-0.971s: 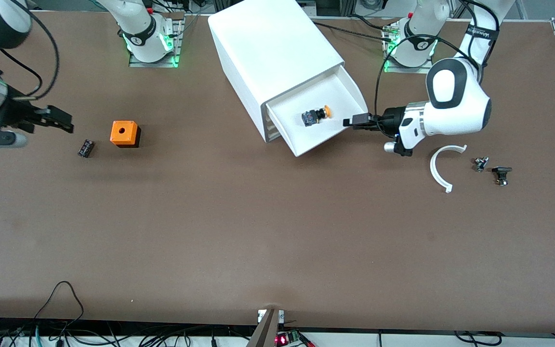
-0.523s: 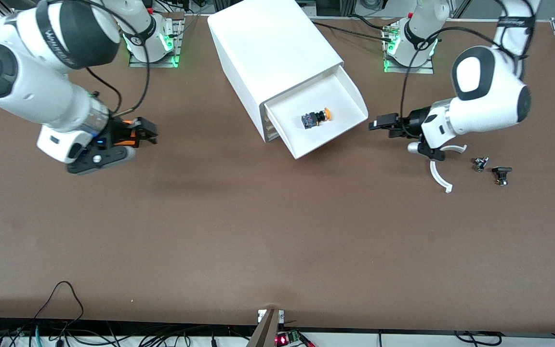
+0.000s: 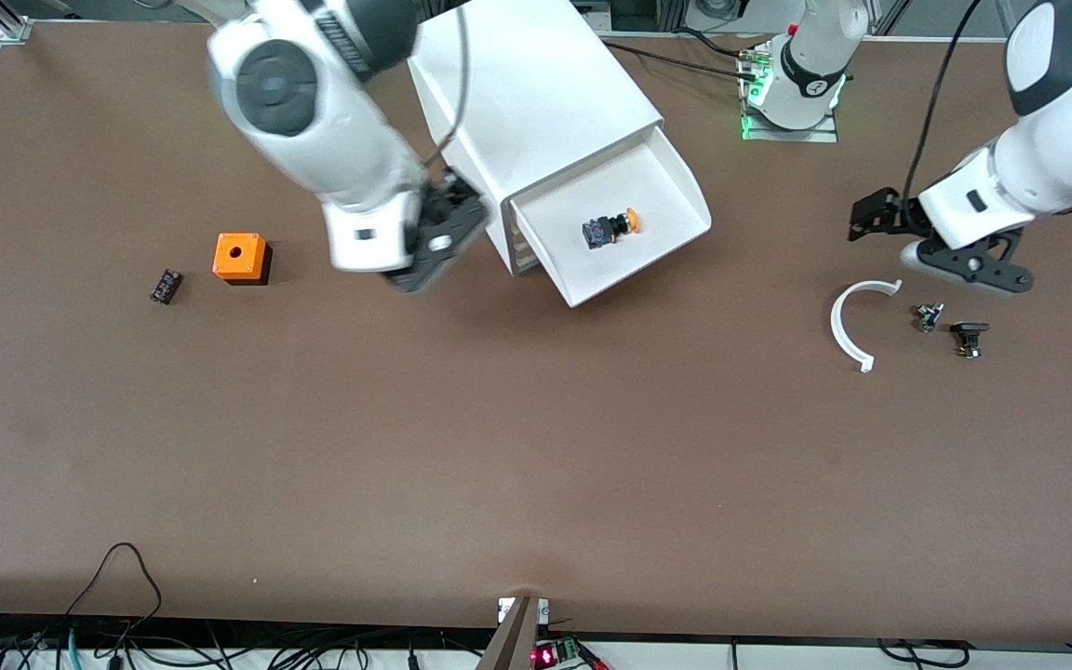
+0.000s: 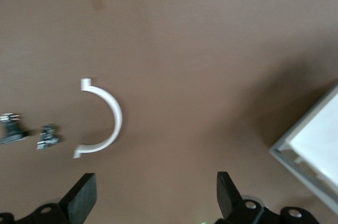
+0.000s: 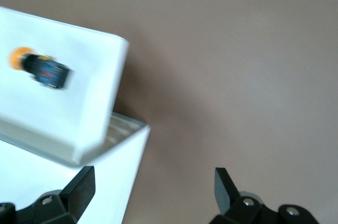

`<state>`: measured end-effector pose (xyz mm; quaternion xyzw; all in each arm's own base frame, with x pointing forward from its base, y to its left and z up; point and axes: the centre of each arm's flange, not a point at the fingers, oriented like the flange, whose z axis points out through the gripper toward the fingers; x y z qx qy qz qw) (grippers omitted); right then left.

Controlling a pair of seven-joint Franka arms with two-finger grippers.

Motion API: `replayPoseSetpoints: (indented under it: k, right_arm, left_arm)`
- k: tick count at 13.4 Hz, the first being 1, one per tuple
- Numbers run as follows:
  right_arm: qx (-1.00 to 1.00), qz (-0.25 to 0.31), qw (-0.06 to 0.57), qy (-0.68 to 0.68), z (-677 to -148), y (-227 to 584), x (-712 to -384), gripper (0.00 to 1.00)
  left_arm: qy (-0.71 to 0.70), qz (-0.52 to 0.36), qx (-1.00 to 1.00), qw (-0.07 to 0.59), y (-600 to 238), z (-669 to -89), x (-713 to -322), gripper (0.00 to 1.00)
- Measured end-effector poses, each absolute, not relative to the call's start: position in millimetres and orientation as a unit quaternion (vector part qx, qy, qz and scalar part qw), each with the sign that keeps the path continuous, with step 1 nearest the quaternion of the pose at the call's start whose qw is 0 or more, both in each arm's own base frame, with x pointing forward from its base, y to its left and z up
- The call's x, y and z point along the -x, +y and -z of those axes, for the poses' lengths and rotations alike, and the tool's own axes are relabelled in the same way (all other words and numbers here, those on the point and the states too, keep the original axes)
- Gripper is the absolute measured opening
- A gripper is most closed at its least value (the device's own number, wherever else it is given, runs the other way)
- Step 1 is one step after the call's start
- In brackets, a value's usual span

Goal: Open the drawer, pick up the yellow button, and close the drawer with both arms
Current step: 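Reach the right gripper over the open drawer while the left gripper withdraws, then grasp the orange-capped button inside the drawer with the right gripper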

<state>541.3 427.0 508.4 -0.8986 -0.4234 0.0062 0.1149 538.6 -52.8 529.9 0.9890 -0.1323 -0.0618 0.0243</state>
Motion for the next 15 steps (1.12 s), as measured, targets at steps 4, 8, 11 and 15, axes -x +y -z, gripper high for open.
replayPoseSetpoints:
  k: [4, 8, 11, 15]
  right_arm:
    - [0.841, 0.011, 0.121, -0.527, -478.0, 516.0, -517.6, 1.0]
    - [0.763, 0.027, 0.105, -0.638, -471.4, 550.5, -492.1, 1.0]
    - [0.701, 0.026, 0.098, -0.706, -459.0, 565.9, -477.7, 1.0]
    - [0.667, 0.016, 0.065, -0.742, -436.7, 580.2, -465.8, 1.0]
  left_arm:
    - [-0.132, 0.048, -0.99, -0.027, -39.4, -564.6, -535.7, 1.0]
    - [-0.116, 0.039, -0.992, -0.028, -21.4, -574.2, -536.2, 1.0]
    - [-0.12, 0.039, -0.992, -0.027, -9.2, -574.0, -537.0, 1.0]
    - [-0.12, 0.041, -0.992, -0.026, -4.6, -571.4, -538.1, 1.0]
